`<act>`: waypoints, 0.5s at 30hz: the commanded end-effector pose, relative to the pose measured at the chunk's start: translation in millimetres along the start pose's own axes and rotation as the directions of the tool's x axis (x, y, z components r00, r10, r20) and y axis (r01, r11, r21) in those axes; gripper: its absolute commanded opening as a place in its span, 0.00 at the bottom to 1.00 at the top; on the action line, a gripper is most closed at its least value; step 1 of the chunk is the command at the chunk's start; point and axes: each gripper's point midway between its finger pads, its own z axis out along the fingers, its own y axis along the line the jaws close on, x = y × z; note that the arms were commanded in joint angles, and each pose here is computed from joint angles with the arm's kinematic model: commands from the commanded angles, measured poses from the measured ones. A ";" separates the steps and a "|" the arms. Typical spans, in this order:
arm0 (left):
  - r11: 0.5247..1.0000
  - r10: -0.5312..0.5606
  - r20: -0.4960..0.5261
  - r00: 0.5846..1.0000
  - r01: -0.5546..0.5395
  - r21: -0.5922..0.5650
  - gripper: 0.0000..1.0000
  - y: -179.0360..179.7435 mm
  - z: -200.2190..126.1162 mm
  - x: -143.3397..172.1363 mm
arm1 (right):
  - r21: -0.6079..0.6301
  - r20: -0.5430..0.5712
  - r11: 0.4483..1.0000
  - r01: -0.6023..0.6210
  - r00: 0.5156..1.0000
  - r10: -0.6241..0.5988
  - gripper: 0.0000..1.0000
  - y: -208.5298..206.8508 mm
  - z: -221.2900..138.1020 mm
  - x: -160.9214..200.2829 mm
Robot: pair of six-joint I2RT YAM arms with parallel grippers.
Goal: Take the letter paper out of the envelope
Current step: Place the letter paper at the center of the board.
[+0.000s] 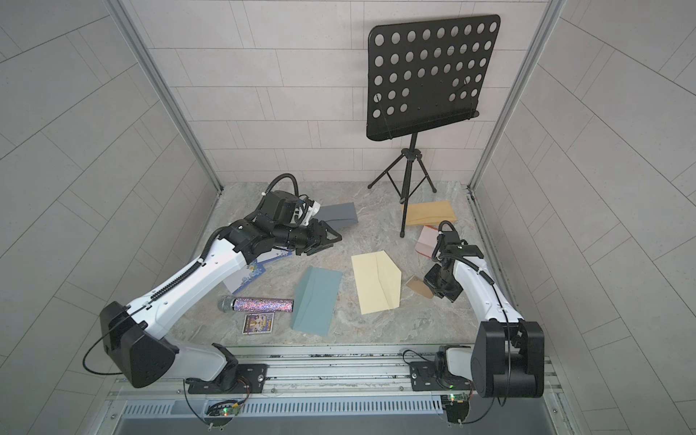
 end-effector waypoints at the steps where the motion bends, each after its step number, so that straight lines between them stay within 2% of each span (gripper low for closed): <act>1: 0.999 0.026 0.000 1.000 -0.026 0.023 0.48 -6.1 -8.0 5.6 | 0.030 -0.029 0.998 -0.058 0.998 0.059 0.00 -6.4 10.5 0.4; 8: 0.999 0.034 0.004 0.999 -0.034 0.020 0.48 -6.2 -11.7 7.6 | 0.048 -0.066 0.996 -0.079 0.994 0.082 0.00 -9.6 25.2 -7.1; 15: 0.999 0.036 0.006 0.999 -0.036 0.016 0.48 -6.6 -13.7 7.5 | 0.038 -0.101 0.996 -0.075 0.992 0.079 0.00 -12.6 42.0 0.0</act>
